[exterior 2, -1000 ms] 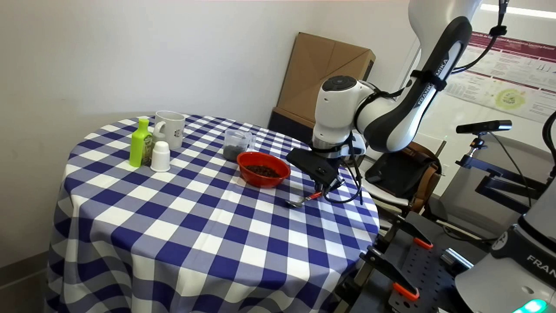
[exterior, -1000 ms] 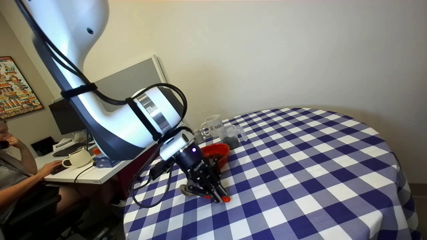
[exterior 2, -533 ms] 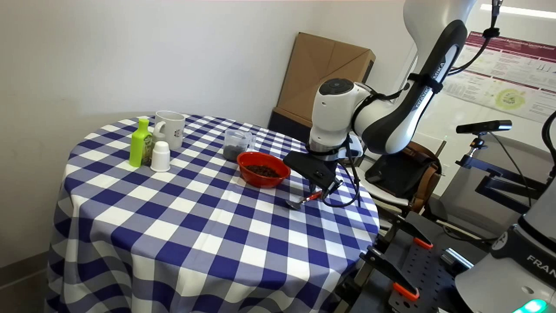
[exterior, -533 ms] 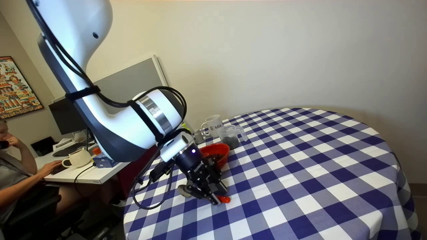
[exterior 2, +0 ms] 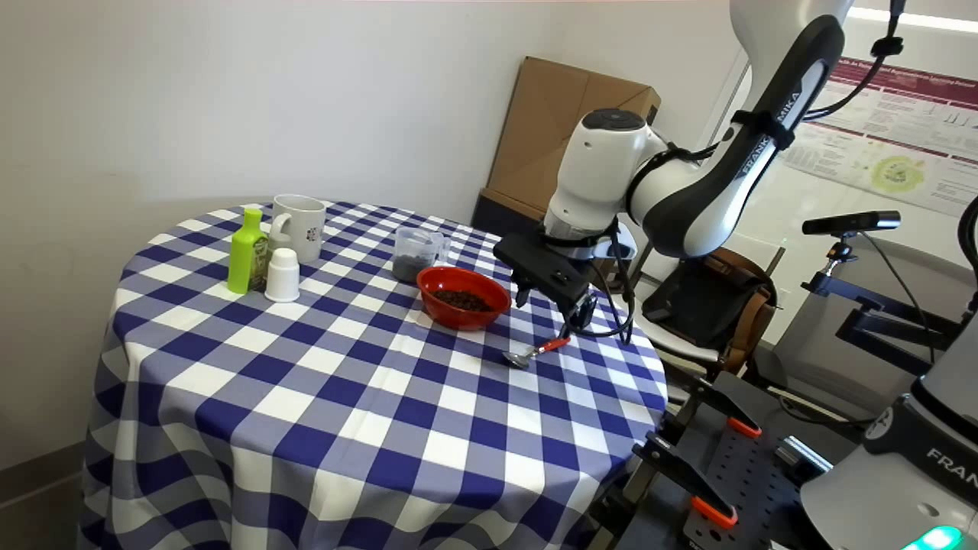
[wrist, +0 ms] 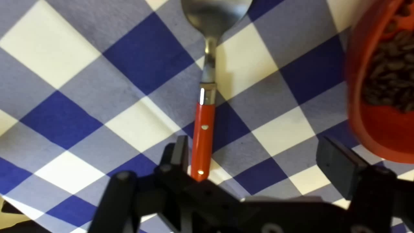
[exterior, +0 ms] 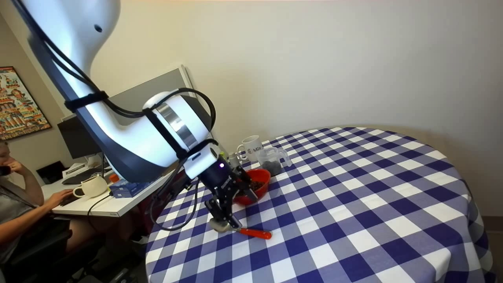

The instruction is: Transfer a spoonful of contents from the bowl into the jar

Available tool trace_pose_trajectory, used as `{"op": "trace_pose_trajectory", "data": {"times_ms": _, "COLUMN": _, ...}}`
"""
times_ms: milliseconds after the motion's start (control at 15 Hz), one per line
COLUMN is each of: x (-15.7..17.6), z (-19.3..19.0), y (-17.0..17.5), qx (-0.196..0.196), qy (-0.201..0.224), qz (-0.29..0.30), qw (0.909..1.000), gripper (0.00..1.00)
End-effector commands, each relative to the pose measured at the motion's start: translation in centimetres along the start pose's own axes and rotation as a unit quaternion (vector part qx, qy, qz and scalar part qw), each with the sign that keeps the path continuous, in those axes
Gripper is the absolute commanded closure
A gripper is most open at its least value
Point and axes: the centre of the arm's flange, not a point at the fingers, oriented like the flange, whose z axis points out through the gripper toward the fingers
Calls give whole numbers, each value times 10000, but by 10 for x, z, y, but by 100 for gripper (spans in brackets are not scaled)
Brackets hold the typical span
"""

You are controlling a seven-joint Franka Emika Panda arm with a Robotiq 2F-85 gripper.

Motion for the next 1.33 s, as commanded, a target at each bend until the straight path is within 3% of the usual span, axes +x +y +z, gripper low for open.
{"op": "trace_pose_trajectory", "data": {"times_ms": 0, "x": 30, "z": -57, "y": -7, "qx": 326, "qy": -586, "qz": -415, "qw": 9969, "gripper": 0}}
{"op": "trace_pose_trajectory", "data": {"times_ms": 133, "x": 46, "z": -79, "y": -12, "qx": 529, "qy": -742, "qz": -935, "qw": 9914, "gripper": 0}}
{"op": "trace_pose_trajectory", "data": {"times_ms": 467, "x": 61, "z": -116, "y": -25, "qx": 533, "qy": -439, "qz": -2396, "qw": 9684, "gripper": 0}}
{"op": "trace_pose_trajectory", "data": {"times_ms": 667, "x": 56, "z": -125, "y": -39, "qx": 496, "qy": -300, "qz": -3194, "qw": 9458, "gripper": 0}}
{"op": "trace_pose_trajectory", "data": {"times_ms": 933, "x": 51, "z": -139, "y": -65, "qx": 459, "qy": -338, "qz": -4179, "qw": 9067, "gripper": 0}}
{"op": "trace_pose_trajectory", "data": {"times_ms": 1133, "x": 54, "z": -150, "y": -85, "qx": 559, "qy": -561, "qz": -4554, "qw": 8867, "gripper": 0}}
{"op": "trace_pose_trajectory", "data": {"times_ms": 1267, "x": 61, "z": -159, "y": -98, "qx": 634, "qy": -694, "qz": -4665, "qw": 8795, "gripper": 0}}
